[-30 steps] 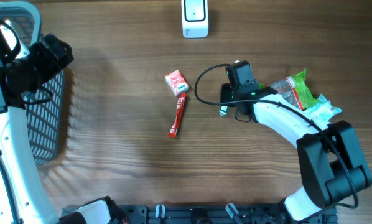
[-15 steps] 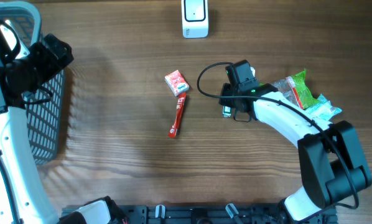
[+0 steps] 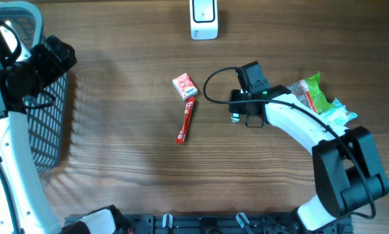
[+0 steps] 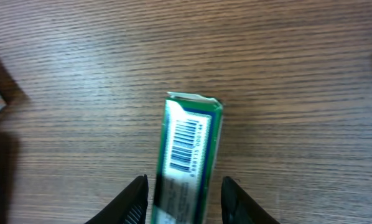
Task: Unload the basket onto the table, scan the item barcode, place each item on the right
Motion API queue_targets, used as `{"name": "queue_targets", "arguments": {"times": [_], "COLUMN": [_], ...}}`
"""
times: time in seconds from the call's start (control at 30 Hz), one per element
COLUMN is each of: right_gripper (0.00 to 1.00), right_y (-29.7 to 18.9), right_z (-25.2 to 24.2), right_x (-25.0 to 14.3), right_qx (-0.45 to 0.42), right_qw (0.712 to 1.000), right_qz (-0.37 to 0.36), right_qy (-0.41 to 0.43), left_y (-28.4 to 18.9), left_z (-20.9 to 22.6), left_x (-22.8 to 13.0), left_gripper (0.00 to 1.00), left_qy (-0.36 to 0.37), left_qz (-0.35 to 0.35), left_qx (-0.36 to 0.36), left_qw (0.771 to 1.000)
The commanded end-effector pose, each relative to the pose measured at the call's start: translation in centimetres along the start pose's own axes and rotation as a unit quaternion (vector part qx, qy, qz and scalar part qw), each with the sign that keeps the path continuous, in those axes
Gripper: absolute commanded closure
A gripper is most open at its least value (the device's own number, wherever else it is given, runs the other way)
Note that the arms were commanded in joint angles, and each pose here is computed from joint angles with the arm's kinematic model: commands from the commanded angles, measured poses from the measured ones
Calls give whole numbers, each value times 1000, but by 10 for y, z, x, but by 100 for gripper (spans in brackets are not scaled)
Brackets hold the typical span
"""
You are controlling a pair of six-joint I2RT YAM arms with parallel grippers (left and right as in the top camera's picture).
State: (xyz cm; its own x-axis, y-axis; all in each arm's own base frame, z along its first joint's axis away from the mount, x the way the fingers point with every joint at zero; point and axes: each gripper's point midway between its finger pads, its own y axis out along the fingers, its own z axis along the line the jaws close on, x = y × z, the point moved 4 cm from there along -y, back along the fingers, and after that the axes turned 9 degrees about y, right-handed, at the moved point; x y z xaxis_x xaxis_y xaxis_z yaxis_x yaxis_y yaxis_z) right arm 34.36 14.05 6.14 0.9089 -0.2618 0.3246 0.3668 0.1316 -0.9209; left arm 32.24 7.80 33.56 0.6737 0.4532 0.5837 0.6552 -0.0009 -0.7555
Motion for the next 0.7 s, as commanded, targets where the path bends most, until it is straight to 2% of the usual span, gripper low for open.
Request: {"name": "queue_targets", "arguments": {"times": [0.0,0.13,0.47,0.53,0.6,0.67], "right_gripper": [61,61,61,62,67,66], "right_y": [3,3,12,12,12,13], "right_z": [-4,-4,-8,-6,-6,-7], "right_x": [6,7,-3,-5,-6,-7], "right_qx": [-24,-22,-23,-15,-12,-14], "right_qw": [1000,1000,1000,1000,1000,1000], "right_qz": [-15,-18,-2,4,6,8], "right_qy": [-13,12,10,11,12,10], "left_y": [-2,-2,-2,-2,-2,-2], "left_z": [-4,-4,-4,-4,-4,-4], "left_x": [2,2,2,2,2,2], "left_gripper": [0,0,0,0,0,0], "left_qy": [12,12,12,12,12,12], "left_qz": [-4,-4,-4,-4,-4,-4], "left_qx": [-8,-8,-8,-8,-8,-8], "left_qw": [1000,1000,1000,1000,1000,1000]}}
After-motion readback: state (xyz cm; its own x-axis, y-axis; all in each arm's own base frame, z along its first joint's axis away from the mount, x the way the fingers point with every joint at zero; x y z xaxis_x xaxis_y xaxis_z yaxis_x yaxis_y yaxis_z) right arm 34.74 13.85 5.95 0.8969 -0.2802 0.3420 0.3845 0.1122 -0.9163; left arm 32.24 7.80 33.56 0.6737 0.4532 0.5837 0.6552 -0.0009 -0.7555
